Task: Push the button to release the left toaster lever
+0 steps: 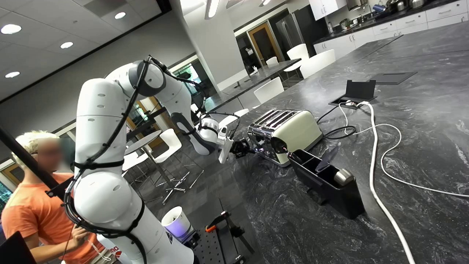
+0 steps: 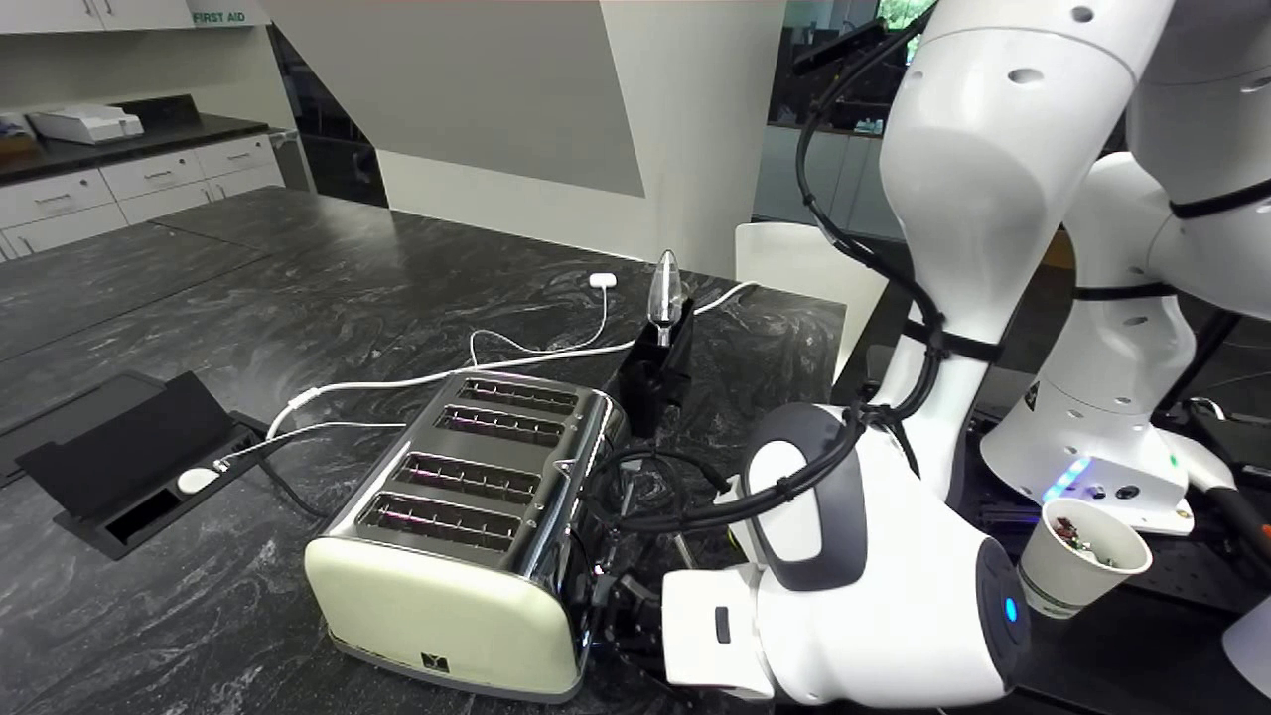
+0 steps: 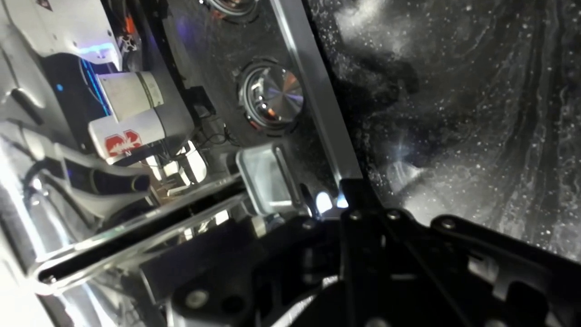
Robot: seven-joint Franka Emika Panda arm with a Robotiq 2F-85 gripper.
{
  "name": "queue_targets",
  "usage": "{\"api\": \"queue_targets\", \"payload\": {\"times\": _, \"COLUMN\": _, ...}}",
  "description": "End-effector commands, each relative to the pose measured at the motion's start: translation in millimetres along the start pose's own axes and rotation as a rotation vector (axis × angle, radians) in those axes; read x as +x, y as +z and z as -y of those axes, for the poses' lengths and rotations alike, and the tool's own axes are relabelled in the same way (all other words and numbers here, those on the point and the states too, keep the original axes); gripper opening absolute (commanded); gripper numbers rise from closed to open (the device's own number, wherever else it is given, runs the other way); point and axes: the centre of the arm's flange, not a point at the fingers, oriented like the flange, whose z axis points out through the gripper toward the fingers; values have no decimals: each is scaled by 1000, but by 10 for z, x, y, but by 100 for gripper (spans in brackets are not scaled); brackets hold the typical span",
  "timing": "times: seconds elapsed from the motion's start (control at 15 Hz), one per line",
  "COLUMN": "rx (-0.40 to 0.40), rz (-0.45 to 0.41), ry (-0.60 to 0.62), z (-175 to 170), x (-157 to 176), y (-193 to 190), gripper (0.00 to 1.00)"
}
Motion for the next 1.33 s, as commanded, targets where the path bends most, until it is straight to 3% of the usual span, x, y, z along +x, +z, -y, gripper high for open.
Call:
{"api": "queue_targets", "payload": {"times": 0.0, "rx": -37, "rz": -5, "ry": 18, "z": -25, "x": 26, "y": 46, "gripper": 0}}
{"api": "queue_targets", "payload": {"times": 1.0, "rx": -64, "rz": 3, "ry": -5, "z": -50, "x": 56, "y": 204, "gripper": 0}}
{"api": "queue_targets", "payload": {"times": 1.27, "rx": -99, "rz": 24, "ry": -21, "z": 24, "x": 105, "y": -50, "gripper": 0}}
